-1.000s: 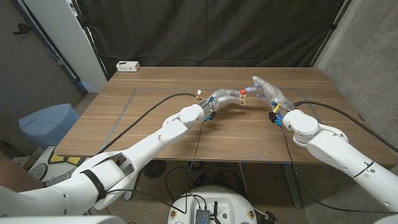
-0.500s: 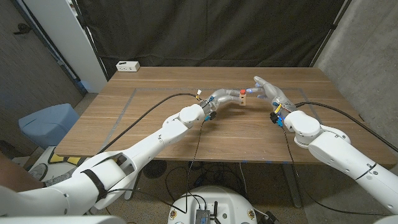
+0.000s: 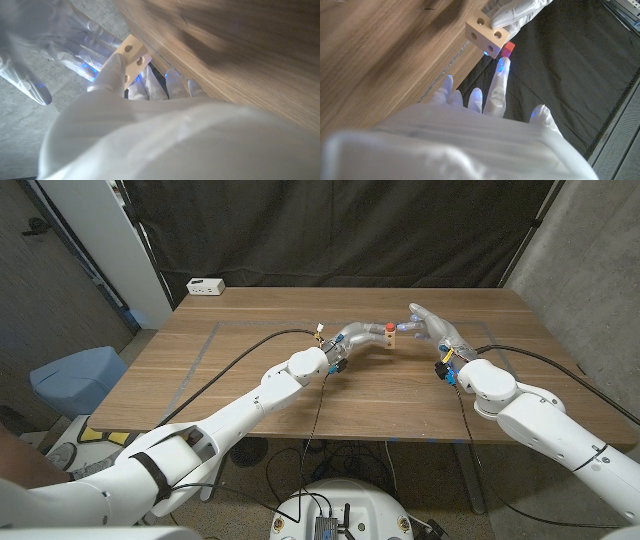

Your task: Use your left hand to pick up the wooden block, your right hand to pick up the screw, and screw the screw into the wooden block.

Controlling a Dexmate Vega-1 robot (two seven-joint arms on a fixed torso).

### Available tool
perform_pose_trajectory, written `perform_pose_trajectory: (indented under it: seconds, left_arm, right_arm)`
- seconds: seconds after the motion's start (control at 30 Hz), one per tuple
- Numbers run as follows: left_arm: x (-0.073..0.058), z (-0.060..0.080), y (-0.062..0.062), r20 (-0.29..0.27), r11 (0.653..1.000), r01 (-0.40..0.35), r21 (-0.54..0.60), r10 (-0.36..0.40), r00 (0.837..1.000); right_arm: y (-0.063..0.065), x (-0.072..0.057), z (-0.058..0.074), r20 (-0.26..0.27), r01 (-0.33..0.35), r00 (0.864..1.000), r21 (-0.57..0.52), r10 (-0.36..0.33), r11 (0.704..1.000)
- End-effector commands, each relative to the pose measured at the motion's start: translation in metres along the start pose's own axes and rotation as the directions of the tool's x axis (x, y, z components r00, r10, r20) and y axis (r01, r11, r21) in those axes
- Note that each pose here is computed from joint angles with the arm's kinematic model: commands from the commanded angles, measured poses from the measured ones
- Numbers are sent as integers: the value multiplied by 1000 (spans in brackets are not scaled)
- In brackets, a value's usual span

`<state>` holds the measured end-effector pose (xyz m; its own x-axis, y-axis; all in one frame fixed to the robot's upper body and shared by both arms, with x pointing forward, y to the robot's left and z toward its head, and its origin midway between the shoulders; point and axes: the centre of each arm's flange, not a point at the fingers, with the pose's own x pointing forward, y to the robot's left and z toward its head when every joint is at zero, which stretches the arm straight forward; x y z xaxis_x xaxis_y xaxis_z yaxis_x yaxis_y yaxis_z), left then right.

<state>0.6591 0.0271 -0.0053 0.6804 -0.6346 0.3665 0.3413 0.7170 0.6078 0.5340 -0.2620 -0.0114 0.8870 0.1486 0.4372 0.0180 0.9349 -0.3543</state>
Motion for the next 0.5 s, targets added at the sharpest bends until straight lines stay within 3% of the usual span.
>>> perform_pose_trajectory:
  seconds: [0.03,0.5]
  left_arm:
    - [-1,-1,1,-4,1000,-3,4,3,1000]
    - [0,0,1,-2,1000,3,8,-3,1000]
  right_arm:
    - [0,0,-1,3,7,1000,4,-7,1000]
    - [-2,9,0,21,1,1000,7,-1,1000]
